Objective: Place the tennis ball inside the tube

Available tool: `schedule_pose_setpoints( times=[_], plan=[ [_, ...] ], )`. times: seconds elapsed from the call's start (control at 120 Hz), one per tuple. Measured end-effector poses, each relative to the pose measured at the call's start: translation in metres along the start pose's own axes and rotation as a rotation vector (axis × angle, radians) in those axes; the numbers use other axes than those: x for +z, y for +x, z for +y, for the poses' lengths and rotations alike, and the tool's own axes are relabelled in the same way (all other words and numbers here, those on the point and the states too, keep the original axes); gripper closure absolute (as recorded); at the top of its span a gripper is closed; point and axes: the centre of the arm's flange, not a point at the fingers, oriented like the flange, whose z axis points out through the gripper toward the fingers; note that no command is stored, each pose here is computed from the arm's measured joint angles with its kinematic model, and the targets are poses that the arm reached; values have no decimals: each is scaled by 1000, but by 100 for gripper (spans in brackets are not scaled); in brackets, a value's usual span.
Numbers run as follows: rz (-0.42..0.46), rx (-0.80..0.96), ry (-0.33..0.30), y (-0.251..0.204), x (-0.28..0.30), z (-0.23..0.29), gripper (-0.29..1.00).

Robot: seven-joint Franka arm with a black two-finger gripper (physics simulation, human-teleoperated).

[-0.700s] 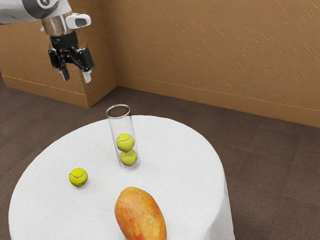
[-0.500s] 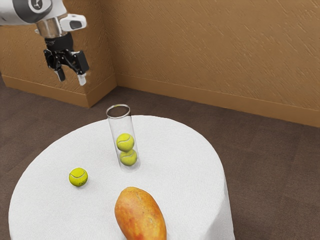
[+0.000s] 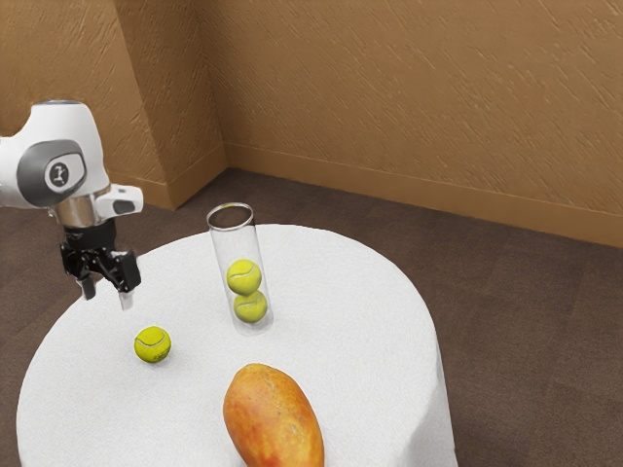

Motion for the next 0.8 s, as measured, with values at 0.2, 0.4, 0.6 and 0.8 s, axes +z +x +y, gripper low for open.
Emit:
schedule_pose_setpoints(
  times=[0.2,0.4,0.6,0.8],
  plan=[
    [27,-29,14,15,52,-10,2],
    [54,-54,20,43,97,-8,2],
    [69,-58,14,48,117,0,2],
    [67,-85,8,47,131,-9,2]
  ],
)
